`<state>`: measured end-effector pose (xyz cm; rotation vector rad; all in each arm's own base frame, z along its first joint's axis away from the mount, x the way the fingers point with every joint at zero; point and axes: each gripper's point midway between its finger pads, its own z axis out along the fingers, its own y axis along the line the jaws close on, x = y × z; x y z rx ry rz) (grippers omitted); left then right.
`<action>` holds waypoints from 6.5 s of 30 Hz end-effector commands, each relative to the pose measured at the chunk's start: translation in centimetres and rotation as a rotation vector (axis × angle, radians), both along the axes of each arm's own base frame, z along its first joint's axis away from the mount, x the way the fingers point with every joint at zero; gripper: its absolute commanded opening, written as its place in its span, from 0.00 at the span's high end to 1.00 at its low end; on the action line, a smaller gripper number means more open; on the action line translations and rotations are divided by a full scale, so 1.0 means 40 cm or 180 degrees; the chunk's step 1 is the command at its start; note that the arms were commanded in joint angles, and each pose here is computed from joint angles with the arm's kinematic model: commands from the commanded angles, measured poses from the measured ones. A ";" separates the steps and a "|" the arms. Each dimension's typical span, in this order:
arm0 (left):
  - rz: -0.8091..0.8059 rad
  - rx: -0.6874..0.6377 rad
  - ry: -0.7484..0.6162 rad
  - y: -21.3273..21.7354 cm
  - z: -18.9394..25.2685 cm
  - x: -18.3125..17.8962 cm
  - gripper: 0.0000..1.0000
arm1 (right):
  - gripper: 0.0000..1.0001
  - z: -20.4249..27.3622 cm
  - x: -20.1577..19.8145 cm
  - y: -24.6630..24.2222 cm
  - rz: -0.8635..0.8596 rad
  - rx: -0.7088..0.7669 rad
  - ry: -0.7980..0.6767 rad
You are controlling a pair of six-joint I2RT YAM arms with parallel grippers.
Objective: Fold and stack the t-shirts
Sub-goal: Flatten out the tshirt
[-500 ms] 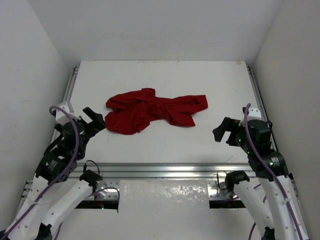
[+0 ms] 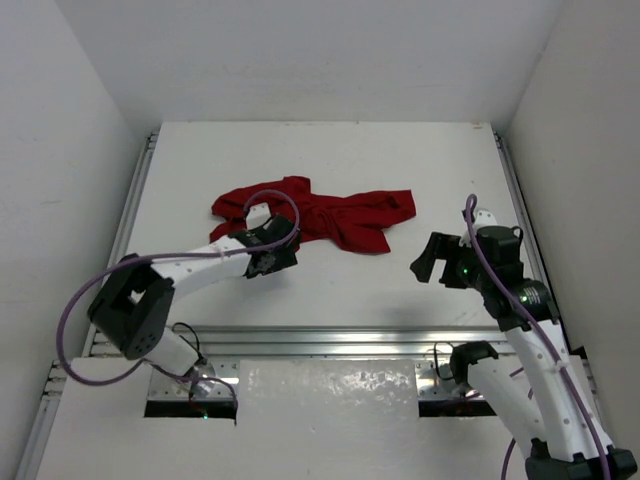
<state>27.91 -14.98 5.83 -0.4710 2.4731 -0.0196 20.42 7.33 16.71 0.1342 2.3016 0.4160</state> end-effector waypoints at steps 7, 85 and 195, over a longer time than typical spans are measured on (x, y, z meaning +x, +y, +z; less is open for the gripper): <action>0.0449 0.0347 -0.0381 0.021 0.009 0.121 0.42 | 0.01 0.020 0.011 0.028 0.0201 0.0128 -0.0251; 0.0666 0.1281 -0.0231 0.113 -0.089 0.057 0.55 | 0.01 -0.327 0.282 0.113 0.0378 -0.0031 0.0992; -0.0162 -0.0190 -0.3847 0.264 1.456 -0.149 1.00 | 1.00 0.904 0.103 -0.110 -0.0723 -0.0698 -0.1997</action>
